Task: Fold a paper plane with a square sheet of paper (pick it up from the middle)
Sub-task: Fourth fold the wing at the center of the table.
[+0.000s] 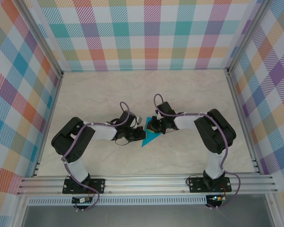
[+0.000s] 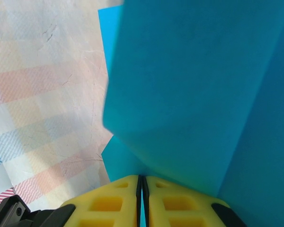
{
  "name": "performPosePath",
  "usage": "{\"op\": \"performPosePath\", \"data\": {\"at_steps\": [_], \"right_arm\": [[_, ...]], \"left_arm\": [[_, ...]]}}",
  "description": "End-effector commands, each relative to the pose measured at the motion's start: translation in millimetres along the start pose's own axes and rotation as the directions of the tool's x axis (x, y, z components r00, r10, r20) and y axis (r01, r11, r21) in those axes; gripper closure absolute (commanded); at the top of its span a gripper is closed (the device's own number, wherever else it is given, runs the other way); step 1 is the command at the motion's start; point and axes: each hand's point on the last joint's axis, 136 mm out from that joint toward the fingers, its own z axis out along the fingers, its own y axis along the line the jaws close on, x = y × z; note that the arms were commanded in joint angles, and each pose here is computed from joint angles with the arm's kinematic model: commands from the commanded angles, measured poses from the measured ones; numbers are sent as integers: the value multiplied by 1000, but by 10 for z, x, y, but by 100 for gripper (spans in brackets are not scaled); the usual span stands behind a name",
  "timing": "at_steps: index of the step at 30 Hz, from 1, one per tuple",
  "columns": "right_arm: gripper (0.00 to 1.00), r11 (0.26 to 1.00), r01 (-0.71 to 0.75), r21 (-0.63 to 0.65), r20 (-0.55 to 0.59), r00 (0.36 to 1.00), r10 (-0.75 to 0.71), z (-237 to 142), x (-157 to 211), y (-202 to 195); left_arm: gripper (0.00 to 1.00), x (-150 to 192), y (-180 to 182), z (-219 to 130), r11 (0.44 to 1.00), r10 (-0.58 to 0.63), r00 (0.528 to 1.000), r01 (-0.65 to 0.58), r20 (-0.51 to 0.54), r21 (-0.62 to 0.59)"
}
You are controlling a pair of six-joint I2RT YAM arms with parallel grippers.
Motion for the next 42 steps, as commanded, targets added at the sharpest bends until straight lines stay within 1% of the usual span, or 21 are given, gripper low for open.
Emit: {"op": "performPosePath", "data": {"at_steps": [1, 4, 6, 10, 15, 19, 28, 32, 38, 42], "right_arm": [[86, 1000, 5, -7, 21, 1000, -5, -107, -51, 60], [87, 993, 50, -106, 1, 999, -50, -180, -28, 349], [86, 989, 60, -133, -14, 998, -63, -161, 17, 432], [87, 994, 43, -96, -29, 999, -46, -43, 24, 333], [87, 999, 46, -8, 18, 999, -46, 4, -101, 165], [87, 996, 20, 90, 58, 998, -26, -25, -183, -81], [87, 993, -47, 108, 50, 998, 42, -29, -211, -337], [86, 998, -31, 63, 51, 998, 28, -110, -245, -188], [86, 995, 32, -93, 34, 999, -29, -284, -230, 286], [85, 991, 67, -119, 11, 998, -66, -261, -185, 442]], "left_arm": [[100, 422, 602, 126, 979, -73, 991, 50, -109, -197], [100, 430, 605, 131, 979, -73, 991, 49, -113, -197], [100, 420, 597, 133, 980, -72, 991, 50, -110, -194], [100, 412, 597, 146, 980, -75, 991, 53, -109, -190], [100, 433, 612, 145, 979, -75, 991, 52, -114, -195], [100, 465, 630, 139, 979, -77, 990, 52, -120, -199], [100, 486, 668, 154, 977, -81, 988, 53, -128, -205], [100, 494, 670, 153, 977, -81, 988, 53, -130, -206], [100, 480, 650, 156, 978, -79, 988, 52, -130, -201], [100, 475, 635, 164, 979, -78, 988, 51, -132, -197]]}}
